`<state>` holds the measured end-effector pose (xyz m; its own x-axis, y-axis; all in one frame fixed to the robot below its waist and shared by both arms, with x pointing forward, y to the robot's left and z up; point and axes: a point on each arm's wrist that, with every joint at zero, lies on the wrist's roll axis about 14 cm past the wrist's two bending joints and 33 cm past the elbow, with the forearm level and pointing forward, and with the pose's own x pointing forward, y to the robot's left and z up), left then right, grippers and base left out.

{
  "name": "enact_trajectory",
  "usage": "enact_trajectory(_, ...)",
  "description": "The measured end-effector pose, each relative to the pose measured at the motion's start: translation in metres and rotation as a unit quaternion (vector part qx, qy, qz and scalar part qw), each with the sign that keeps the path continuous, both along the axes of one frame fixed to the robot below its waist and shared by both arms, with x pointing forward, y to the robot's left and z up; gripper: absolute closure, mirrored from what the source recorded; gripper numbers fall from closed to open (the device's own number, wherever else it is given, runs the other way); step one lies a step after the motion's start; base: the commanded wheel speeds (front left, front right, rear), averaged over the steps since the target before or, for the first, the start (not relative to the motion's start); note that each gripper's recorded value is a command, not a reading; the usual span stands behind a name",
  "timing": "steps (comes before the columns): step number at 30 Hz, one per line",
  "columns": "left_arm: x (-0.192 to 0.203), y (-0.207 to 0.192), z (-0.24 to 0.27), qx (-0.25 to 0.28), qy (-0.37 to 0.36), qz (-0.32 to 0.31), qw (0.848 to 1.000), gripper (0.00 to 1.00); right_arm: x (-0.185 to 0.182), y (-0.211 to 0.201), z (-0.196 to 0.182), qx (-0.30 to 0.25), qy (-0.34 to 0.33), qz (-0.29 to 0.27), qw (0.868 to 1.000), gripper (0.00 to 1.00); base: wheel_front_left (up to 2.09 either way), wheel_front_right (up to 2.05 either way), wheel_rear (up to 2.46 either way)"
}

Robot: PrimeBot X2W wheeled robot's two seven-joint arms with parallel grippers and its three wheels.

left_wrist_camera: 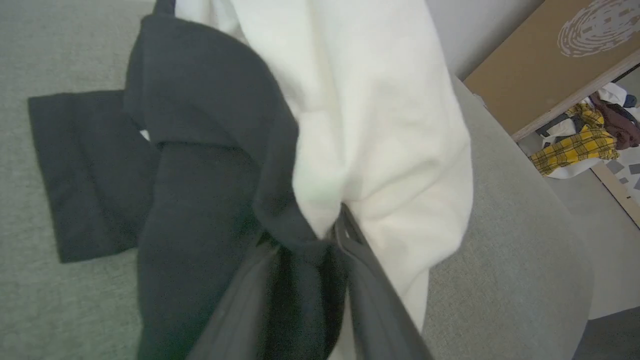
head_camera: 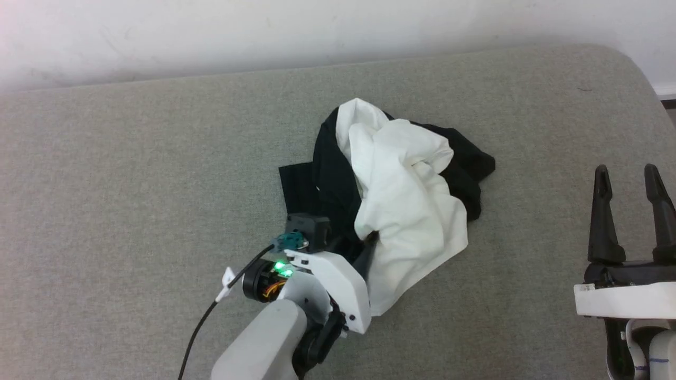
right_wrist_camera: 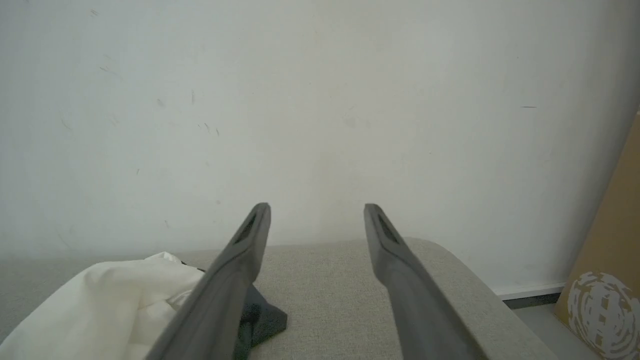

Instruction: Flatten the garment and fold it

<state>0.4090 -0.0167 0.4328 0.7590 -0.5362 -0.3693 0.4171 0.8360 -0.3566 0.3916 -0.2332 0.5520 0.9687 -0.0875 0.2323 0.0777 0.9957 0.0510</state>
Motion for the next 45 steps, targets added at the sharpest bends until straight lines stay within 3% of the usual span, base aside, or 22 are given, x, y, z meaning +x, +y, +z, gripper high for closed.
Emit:
enact_trajectory(10, 0.02, 0.029, 0.063, -0.058, -0.106, 0.071, 0.99, 0.0, -0.002, 0.011, 0.011, 0.005, -0.016, 0.016, 1.0, 0.0, 0.0, 0.0, 0.0)
enact_trajectory(14, 0.022, 0.057, 0.075, -0.016, -0.13, 0.087, 0.988, 0.0, -0.005, 0.015, 0.014, 0.006, -0.021, 0.023, 0.999, 0.0, 0.0, 0.0, 0.0)
enact_trajectory(20, -0.004, 0.069, 0.034, 0.083, -0.043, 0.035, 0.995, 0.0, -0.004, 0.022, 0.019, 0.011, -0.028, 0.034, 0.999, 0.0, 0.0, 0.0, 0.0)
enact_trajectory(26, -0.032, 0.053, 0.0, 0.105, 0.036, -0.021, 0.994, 0.0, -0.003, 0.019, 0.013, 0.014, -0.021, 0.03, 0.999, 0.0, 0.0, 0.0, 0.0)
enact_trajectory(32, -0.033, 0.055, -0.016, 0.121, 0.055, -0.024, 0.991, 0.0, -0.002, 0.015, 0.008, 0.014, -0.014, 0.024, 1.0, 0.0, 0.0, 0.0, 0.0)
enact_trajectory(33, -0.033, 0.054, -0.016, 0.12, 0.054, -0.024, 0.991, 0.65, -0.002, 0.014, 0.008, 0.014, -0.013, 0.022, 1.0, 0.0, 0.0, 0.0, 0.0)
enact_trajectory(34, -0.032, 0.053, -0.014, 0.115, 0.05, -0.023, 0.992, 1.0, -0.002, 0.013, 0.008, 0.014, -0.013, 0.021, 1.0, 0.0, 0.0, 0.0, 0.0)
enact_trajectory(40, -0.026, 0.053, -0.002, 0.088, 0.033, -0.011, 0.995, 1.0, -0.002, 0.012, 0.008, 0.015, -0.014, 0.019, 1.0, 0.0, 0.0, 0.0, 0.0)
enact_trajectory(45, -0.004, 0.065, 0.043, 0.027, -0.026, 0.038, 0.999, 1.0, -0.001, 0.013, 0.01, 0.019, -0.017, 0.02, 0.999, 0.0, 0.0, 0.0, 0.0)
